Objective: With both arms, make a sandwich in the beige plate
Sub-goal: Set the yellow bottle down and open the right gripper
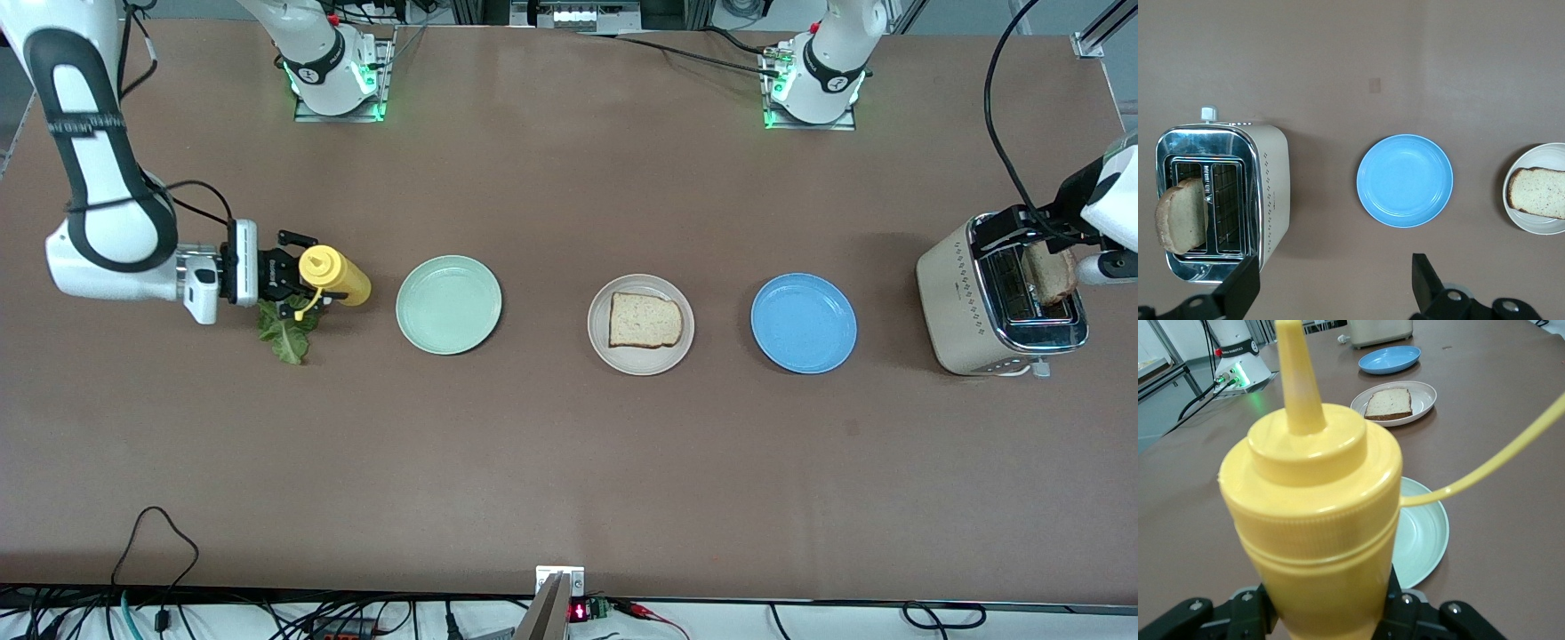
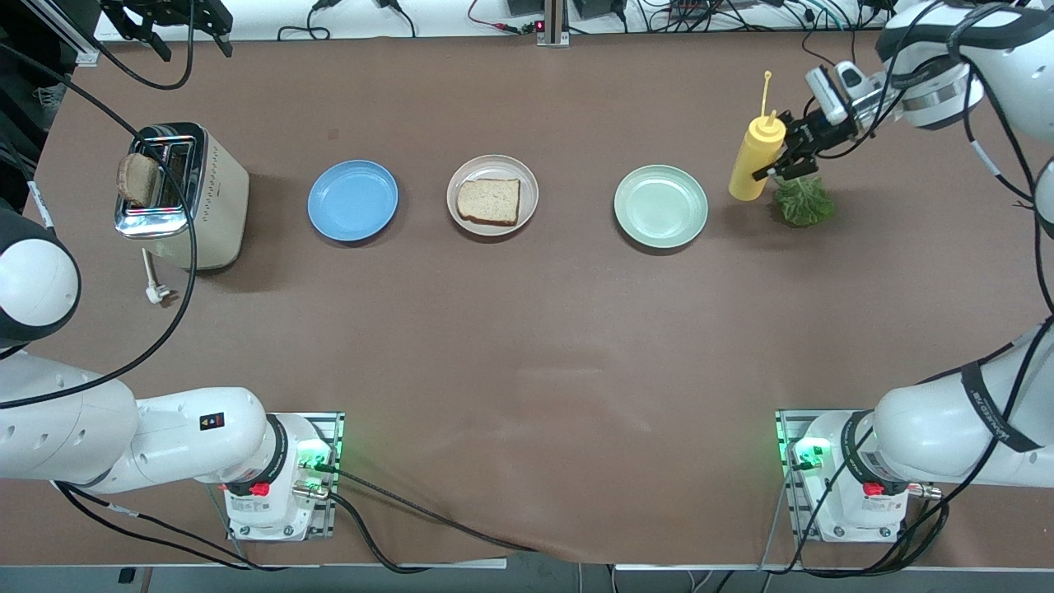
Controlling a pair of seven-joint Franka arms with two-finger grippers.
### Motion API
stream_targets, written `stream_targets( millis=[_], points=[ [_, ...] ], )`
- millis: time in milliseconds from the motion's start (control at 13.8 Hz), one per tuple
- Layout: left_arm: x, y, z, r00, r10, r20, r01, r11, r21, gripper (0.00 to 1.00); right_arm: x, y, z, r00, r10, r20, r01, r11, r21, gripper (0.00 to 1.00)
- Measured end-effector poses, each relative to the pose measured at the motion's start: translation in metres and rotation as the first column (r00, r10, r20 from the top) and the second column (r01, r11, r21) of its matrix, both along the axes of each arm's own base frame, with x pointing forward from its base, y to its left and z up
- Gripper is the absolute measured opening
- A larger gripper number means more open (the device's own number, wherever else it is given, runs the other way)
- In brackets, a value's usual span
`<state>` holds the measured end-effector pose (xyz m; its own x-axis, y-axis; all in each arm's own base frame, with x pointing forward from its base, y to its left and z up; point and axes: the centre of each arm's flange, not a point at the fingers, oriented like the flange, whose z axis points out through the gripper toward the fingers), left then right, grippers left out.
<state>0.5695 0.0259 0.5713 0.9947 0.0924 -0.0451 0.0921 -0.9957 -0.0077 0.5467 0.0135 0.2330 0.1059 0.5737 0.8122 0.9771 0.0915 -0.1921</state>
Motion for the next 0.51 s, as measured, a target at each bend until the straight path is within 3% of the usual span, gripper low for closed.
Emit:
stream_targets(
  millis=[217,505],
  points=[
    [0.0,0.0,0.0,1.0,0.0,0.0,0.0,1.0,0.0,1.0,-0.003,-0.004,-0.039,1.0,0.003,0.02,-0.004,0.999,0.048,0.6],
    [0.0,-0.001,0.0,1.0,-0.002,0.001,0.002,1.0,0.0,1.0,0.0,-0.015,-0.056,0.999,0.003,0.039,-0.005,0.998,0.062,0.6]
  ],
)
